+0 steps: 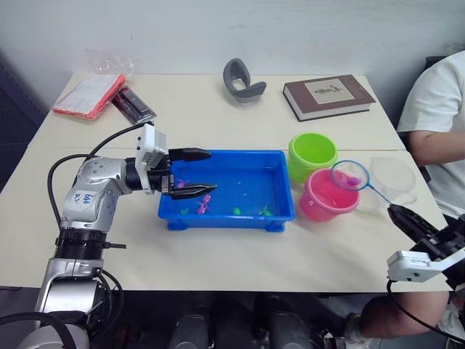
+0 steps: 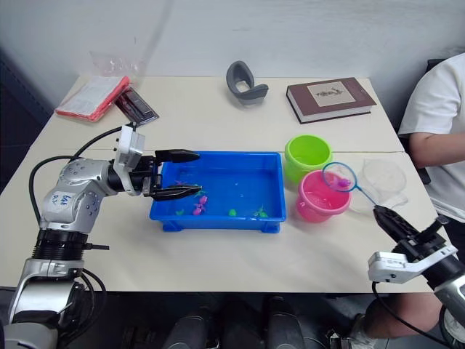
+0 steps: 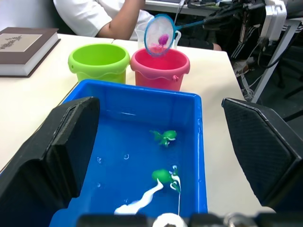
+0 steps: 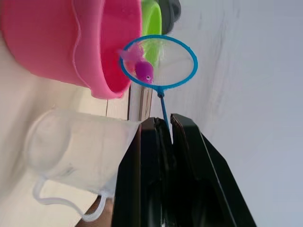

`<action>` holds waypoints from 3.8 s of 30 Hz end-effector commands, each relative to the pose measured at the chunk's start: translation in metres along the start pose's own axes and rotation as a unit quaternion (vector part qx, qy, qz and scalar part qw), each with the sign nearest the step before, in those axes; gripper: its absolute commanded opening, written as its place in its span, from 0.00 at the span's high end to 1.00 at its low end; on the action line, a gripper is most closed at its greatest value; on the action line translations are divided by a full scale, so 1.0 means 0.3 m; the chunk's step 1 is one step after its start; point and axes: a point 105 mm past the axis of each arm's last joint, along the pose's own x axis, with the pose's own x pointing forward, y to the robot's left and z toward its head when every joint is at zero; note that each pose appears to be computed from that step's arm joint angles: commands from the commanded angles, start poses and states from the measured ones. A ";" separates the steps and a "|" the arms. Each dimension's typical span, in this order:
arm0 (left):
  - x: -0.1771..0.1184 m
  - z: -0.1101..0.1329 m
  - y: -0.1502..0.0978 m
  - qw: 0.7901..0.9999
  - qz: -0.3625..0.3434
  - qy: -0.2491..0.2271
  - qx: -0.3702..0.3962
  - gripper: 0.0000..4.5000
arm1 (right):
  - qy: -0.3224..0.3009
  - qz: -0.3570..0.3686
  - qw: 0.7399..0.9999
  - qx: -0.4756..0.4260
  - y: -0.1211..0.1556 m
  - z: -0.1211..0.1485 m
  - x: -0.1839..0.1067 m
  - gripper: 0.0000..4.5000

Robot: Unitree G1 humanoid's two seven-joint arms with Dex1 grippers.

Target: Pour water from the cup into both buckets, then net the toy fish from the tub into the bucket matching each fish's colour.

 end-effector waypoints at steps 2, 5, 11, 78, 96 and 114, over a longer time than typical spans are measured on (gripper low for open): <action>0.004 0.038 -0.003 1.000 0.002 -0.013 0.028 0.01 | -0.016 0.004 1.000 -0.014 0.006 0.012 0.008 1.00; 0.002 0.040 -0.002 0.999 0.008 -0.017 0.027 0.01 | 0.005 -0.012 1.000 -0.018 -0.007 -0.020 0.008 1.00; 0.009 0.030 -0.013 1.000 0.004 -0.015 0.023 0.01 | -0.004 -0.022 1.000 -0.020 -0.009 -0.013 0.012 1.00; 0.021 0.027 0.009 0.998 0.036 -0.041 0.043 0.01 | 0.022 -0.090 0.996 -0.010 -0.084 -0.036 0.004 1.00; 0.030 0.027 0.010 0.997 0.044 -0.053 0.040 0.01 | 0.013 -0.054 0.998 -0.012 -0.047 0.026 0.039 1.00; 0.035 0.037 0.015 0.996 0.052 -0.066 0.041 0.01 | -0.012 -0.035 0.999 -0.006 -0.021 0.045 0.020 1.00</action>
